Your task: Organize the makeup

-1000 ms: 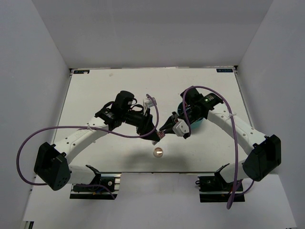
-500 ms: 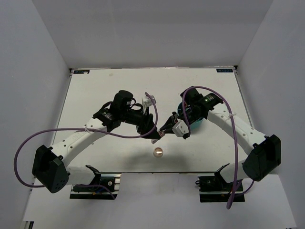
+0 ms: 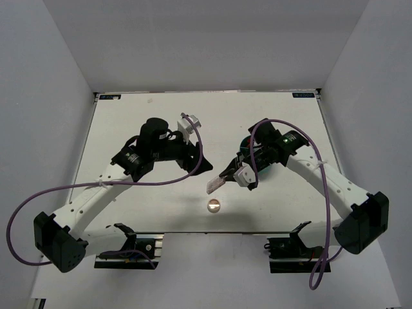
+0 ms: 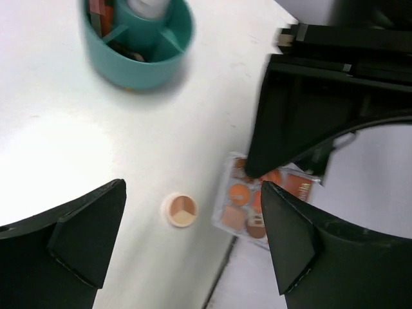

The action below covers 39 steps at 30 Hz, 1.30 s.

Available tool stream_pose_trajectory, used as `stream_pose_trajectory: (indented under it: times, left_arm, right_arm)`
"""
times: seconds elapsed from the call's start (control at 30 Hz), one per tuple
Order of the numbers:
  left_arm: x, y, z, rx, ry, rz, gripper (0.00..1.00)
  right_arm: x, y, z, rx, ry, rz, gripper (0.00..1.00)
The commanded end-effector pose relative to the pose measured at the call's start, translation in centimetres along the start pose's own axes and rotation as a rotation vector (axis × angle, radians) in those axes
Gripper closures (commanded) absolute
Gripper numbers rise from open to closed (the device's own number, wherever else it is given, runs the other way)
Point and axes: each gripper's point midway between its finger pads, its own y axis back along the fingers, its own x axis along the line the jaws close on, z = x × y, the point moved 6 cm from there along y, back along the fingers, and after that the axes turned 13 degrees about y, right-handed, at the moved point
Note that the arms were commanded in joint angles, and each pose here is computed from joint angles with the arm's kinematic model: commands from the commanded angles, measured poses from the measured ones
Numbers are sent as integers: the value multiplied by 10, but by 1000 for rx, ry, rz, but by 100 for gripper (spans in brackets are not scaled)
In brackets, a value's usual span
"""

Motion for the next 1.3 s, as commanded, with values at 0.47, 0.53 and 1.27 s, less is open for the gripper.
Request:
stream_pose_trajectory:
  times: [0.47, 0.53, 1.27]
  left_arm:
    - [10, 61, -10, -194, 157, 391, 2]
    - [14, 56, -15, -173, 185, 390, 2]
    - [16, 53, -38, -177, 208, 338, 2]
  right_arm:
    - [3, 69, 24, 491, -324, 15, 100]
    - [5, 80, 23, 584, -361, 21, 100]
    - [77, 140, -11, 1156, -476, 227, 100]
